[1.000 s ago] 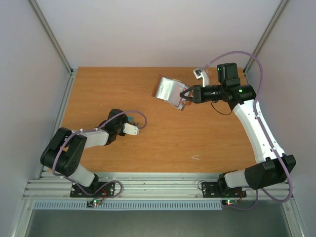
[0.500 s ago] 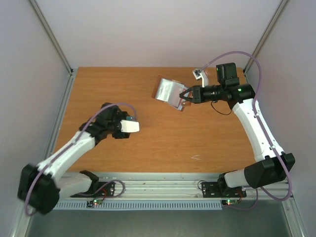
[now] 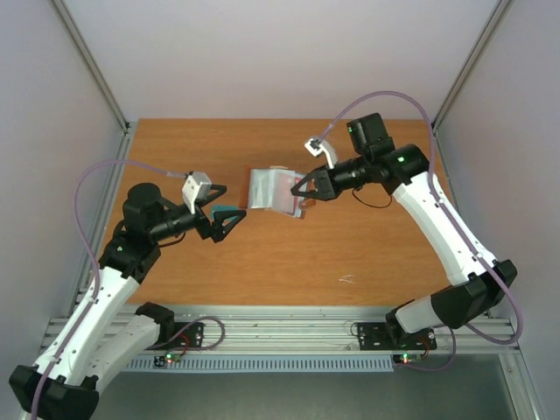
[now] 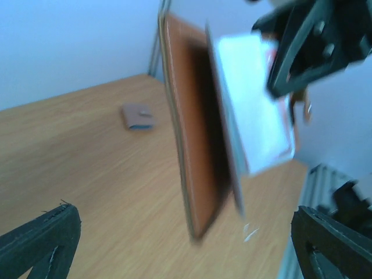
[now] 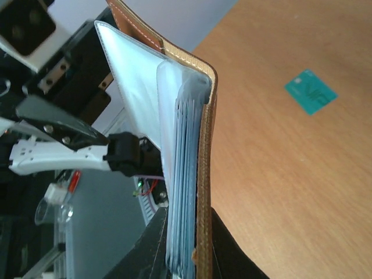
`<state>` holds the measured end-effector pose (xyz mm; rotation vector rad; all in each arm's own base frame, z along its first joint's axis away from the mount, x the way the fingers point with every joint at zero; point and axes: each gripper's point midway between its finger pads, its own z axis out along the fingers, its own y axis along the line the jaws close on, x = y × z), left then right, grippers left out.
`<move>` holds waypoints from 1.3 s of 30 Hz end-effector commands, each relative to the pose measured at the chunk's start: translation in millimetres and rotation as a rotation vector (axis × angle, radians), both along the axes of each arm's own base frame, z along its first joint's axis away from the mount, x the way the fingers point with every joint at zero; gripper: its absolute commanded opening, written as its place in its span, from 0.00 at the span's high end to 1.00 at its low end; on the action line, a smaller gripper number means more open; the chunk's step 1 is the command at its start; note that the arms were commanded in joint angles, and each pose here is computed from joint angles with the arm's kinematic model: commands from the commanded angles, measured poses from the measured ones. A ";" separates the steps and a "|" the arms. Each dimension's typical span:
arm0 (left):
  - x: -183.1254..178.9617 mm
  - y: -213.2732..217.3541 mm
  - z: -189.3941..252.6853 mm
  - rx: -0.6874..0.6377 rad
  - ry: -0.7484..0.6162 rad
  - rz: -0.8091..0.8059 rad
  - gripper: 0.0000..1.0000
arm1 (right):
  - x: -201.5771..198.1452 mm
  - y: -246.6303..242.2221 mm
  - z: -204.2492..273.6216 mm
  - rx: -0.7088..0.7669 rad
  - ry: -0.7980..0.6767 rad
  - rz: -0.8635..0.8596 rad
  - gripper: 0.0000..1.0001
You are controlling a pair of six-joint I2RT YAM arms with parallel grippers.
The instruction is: Take the credit cards out of the card holder
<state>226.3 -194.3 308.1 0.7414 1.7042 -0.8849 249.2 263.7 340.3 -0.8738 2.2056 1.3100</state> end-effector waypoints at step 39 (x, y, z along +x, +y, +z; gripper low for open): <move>-8.1 -16.7 80.4 -0.359 0.017 -0.132 1.00 | -7.7 26.3 36.3 0.179 -0.119 0.026 0.71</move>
